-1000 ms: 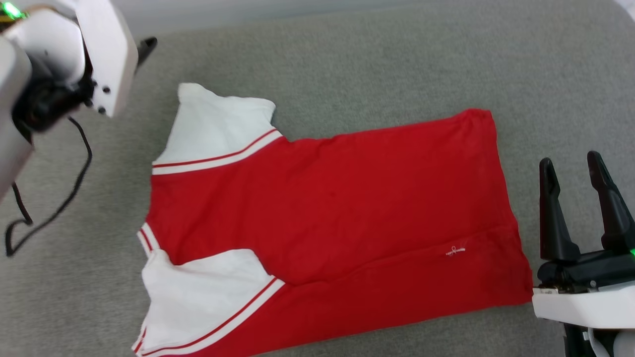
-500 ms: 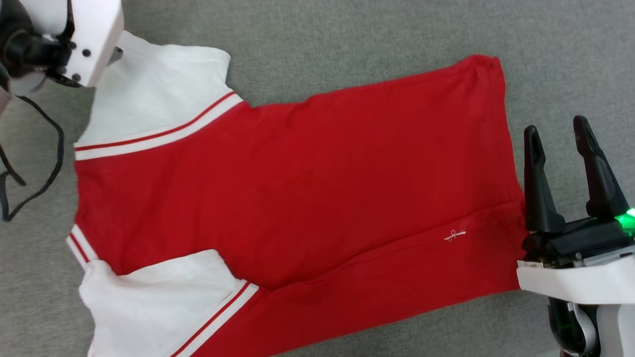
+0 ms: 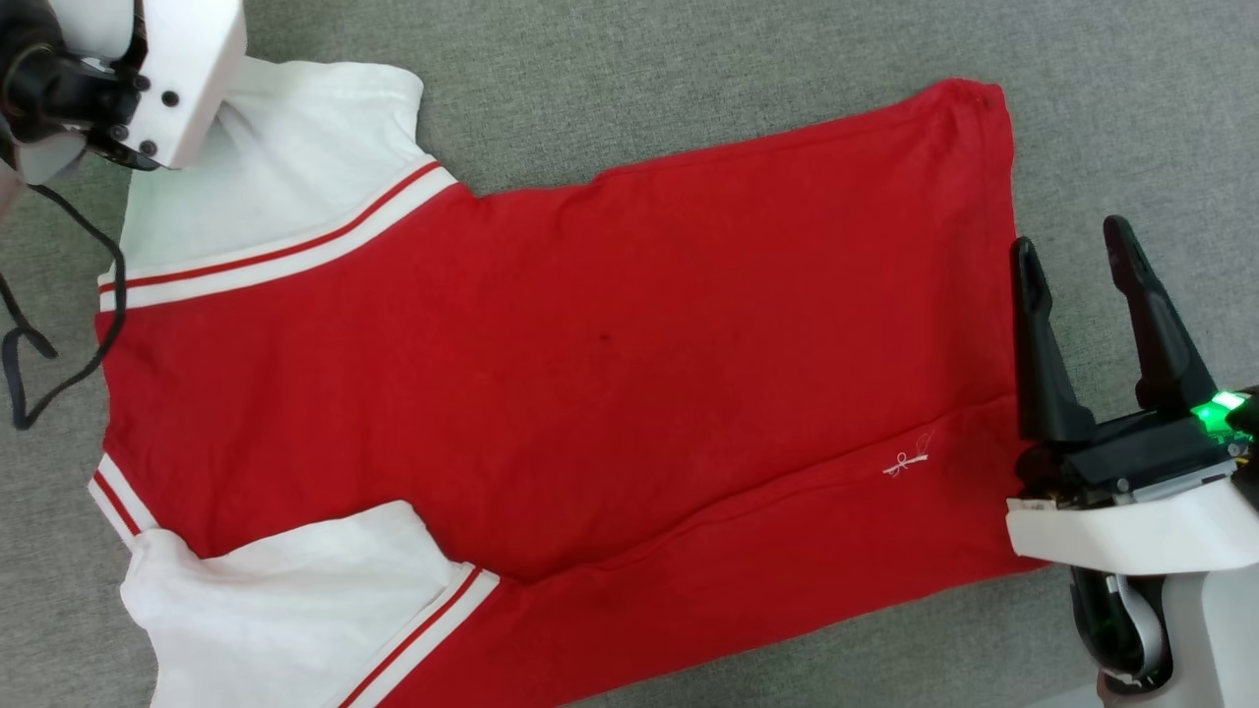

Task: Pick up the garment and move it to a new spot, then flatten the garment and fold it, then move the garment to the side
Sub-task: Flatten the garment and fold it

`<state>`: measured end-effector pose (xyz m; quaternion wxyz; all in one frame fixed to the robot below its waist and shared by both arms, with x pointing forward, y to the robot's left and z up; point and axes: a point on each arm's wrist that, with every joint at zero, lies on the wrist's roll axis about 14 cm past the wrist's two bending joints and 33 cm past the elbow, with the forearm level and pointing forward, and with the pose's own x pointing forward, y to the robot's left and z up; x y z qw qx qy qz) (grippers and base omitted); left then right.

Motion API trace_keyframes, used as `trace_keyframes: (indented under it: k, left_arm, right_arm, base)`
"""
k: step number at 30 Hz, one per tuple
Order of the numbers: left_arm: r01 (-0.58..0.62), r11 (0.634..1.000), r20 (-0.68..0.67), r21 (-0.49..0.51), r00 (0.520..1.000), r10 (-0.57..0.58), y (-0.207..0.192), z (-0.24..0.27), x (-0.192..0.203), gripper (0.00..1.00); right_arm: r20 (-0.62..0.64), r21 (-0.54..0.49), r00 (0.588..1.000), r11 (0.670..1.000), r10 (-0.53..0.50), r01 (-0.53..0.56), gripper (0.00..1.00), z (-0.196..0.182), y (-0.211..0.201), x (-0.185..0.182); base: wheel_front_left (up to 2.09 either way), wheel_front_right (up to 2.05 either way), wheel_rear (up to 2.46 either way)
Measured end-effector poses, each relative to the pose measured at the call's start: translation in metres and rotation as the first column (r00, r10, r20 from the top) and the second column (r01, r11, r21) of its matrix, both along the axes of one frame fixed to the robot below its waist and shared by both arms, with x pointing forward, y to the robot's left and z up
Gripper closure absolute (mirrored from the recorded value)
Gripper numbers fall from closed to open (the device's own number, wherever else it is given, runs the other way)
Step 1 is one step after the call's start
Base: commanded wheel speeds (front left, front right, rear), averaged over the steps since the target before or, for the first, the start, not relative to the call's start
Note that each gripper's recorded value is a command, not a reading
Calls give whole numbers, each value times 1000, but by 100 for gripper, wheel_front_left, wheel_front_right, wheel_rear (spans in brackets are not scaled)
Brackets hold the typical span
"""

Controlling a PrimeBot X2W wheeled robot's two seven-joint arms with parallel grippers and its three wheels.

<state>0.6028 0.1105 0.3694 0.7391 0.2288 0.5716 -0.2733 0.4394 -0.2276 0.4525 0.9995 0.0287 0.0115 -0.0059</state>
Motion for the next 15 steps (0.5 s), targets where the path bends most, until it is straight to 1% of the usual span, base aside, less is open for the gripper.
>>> trace_keyframes:
  k: [3,8,10,13,15]
  left_arm:
    - [5,1000,25,-19,1000,-5,-3,5,1,100]
    - [30,999,65,-24,998,-28,-2,20,-5,100]
    - [44,999,91,-31,995,-41,-1,30,-9,100]
    - [58,997,137,-53,989,-50,-1,48,-14,100]
    - [72,995,162,-70,985,-59,-2,57,-20,100]
  right_arm:
    - [23,-1,1000,1000,0,0,0,6,-1,4]
    - [78,-16,997,1000,-11,13,0,25,-7,8]
    - [111,-52,994,999,8,-3,0,37,-8,11]
    - [187,-108,982,994,35,-15,0,67,-11,22]
    - [216,-161,974,987,62,-27,0,86,-12,29]
  base:
    - [0,0,0]
    - [0,0,0]
    - [0,0,0]
    - [0,0,0]
    - [0,0,0]
